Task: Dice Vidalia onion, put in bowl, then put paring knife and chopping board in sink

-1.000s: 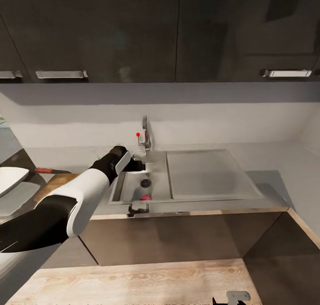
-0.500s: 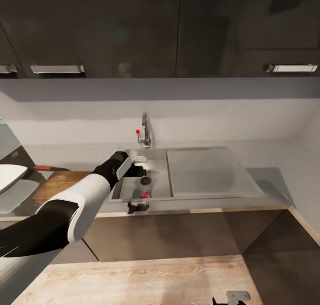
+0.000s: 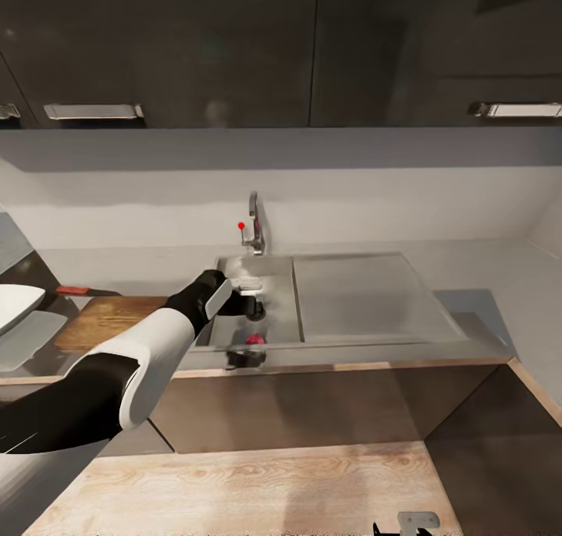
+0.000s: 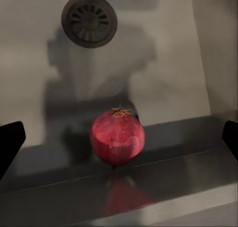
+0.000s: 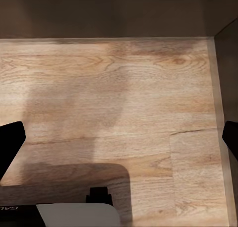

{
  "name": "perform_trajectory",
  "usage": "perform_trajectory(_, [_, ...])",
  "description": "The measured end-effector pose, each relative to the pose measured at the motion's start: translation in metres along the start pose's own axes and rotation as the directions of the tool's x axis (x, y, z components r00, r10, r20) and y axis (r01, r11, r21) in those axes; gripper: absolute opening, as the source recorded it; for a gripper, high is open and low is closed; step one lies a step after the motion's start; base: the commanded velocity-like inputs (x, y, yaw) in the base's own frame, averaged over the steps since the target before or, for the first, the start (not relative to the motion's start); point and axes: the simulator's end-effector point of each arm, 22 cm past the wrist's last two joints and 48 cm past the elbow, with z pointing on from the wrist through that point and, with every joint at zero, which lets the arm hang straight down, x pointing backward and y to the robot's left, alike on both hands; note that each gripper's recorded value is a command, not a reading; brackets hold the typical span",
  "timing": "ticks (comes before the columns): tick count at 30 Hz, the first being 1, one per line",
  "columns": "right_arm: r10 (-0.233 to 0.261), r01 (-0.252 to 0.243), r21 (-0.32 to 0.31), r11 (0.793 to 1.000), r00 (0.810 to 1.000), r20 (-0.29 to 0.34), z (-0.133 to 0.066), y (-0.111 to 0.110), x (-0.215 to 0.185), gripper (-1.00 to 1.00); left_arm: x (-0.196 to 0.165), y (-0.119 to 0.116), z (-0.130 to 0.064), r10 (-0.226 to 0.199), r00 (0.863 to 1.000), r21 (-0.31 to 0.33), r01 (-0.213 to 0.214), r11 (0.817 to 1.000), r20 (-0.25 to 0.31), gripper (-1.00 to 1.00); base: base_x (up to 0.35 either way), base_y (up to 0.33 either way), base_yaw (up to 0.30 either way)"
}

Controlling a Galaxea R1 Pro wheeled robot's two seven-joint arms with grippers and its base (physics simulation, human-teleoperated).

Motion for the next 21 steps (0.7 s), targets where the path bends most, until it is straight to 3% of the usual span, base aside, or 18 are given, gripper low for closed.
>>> perform_trajectory(21, [-0.003, 0.003, -0.001, 1.0, 0.999, -0.033, 0.002, 0.0, 0.016, 1.0, 0.023, 0.006, 0.024, -0.011, 0.998, 0.002, 0.011, 1.0, -0.055, 1.0, 0.009, -0.006, 0.0])
